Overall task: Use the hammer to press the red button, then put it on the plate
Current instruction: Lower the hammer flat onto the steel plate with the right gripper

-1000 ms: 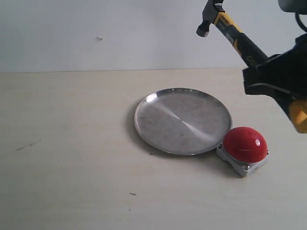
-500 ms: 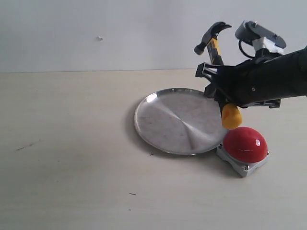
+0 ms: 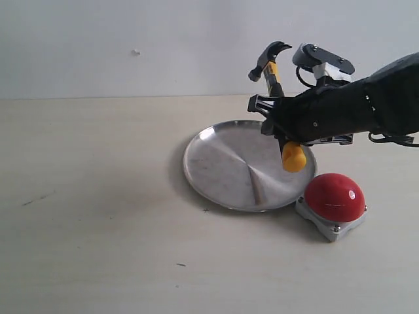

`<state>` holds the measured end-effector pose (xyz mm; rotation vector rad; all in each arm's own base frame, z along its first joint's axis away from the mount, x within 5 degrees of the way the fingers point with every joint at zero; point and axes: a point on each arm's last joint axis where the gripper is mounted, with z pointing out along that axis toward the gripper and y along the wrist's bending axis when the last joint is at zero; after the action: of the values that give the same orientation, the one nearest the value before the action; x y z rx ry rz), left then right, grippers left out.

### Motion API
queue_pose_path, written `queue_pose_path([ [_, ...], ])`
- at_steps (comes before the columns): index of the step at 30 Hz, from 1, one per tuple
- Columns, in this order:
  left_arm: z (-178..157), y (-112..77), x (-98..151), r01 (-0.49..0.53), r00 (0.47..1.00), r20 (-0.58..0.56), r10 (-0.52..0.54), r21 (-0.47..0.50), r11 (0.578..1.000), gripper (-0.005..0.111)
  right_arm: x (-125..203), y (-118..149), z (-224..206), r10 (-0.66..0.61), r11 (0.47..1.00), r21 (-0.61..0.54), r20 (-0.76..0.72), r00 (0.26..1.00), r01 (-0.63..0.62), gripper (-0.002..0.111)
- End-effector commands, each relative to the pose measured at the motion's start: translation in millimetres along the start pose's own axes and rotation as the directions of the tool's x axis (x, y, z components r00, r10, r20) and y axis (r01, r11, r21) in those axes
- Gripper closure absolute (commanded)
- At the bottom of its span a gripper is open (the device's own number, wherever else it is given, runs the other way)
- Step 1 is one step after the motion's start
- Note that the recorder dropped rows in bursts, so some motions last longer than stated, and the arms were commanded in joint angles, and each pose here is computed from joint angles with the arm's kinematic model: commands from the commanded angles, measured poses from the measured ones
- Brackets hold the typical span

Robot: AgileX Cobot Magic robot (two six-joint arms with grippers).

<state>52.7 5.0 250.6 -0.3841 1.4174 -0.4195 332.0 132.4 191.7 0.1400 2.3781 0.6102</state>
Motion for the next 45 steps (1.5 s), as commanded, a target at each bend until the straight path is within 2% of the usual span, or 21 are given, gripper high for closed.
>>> queue_pose_path([
  [1,-1,0.2,1,-0.001,1.000,0.002,0.001,0.003,1.000,0.107,-20,-6,-7,0.023,0.994,0.098,0.162,0.987,-0.039,0.108],
  [8,-1,0.2,1,-0.001,1.000,0.002,0.001,0.003,1.000,0.107,-38,-17,-22,0.042,0.966,0.226,0.346,0.937,-0.126,0.108],
  [13,-1,0.2,1,-0.001,1.000,0.002,0.001,0.003,1.000,0.107,-48,-3,-41,0.059,0.973,0.169,0.486,0.872,-0.160,0.108],
  [15,-1,0.2,1,-0.001,1.000,0.002,0.001,0.003,1.000,0.107,-46,12,-45,0.051,0.991,0.081,0.507,0.860,-0.107,0.108],
  [17,-1,0.2,1,-0.001,1.000,0.002,0.001,0.003,1.000,0.107,-39,22,-39,0.013,1.000,0.005,0.435,0.900,-0.017,0.108],
  [20,-1,0.2,1,-0.001,1.000,0.002,0.001,0.003,1.000,0.107,-28,28,-34,-0.012,0.995,-0.090,0.388,0.922,0.051,0.108],
  [21,-1,0.2,1,-0.001,1.000,0.002,0.001,0.003,1.000,0.107,-23,32,-34,0.034,0.982,-0.182,0.379,0.925,0.038,0.108],
  [23,-1,0.2,1,-0.001,1.000,0.002,0.001,0.003,1.000,0.107,-15,30,-27,0.153,0.968,-0.240,0.319,0.935,-0.077,0.108],
  [26,-1,0.2,1,-0.001,1.000,0.002,0.001,0.003,1.000,0.107,-4,23,-11,0.090,0.982,-0.182,0.245,0.965,-0.045,0.108],
  [30,-1,0.2,1,-0.001,1.000,0.002,0.001,0.003,1.000,0.107,11,11,16,0.087,0.987,-0.146,0.181,0.980,-0.061,0.108],
  [35,-1,0.2,1,-0.001,1.000,0.002,0.001,0.003,1.000,0.107,24,5,41,0.111,0.975,-0.207,0.158,0.981,-0.077,0.108],
  [45,-1,0.2,1,-0.001,1.000,0.002,0.001,0.003,1.000,0.107,27,4,79,0.140,0.969,-0.213,0.074,0.987,-0.122,0.108],
])
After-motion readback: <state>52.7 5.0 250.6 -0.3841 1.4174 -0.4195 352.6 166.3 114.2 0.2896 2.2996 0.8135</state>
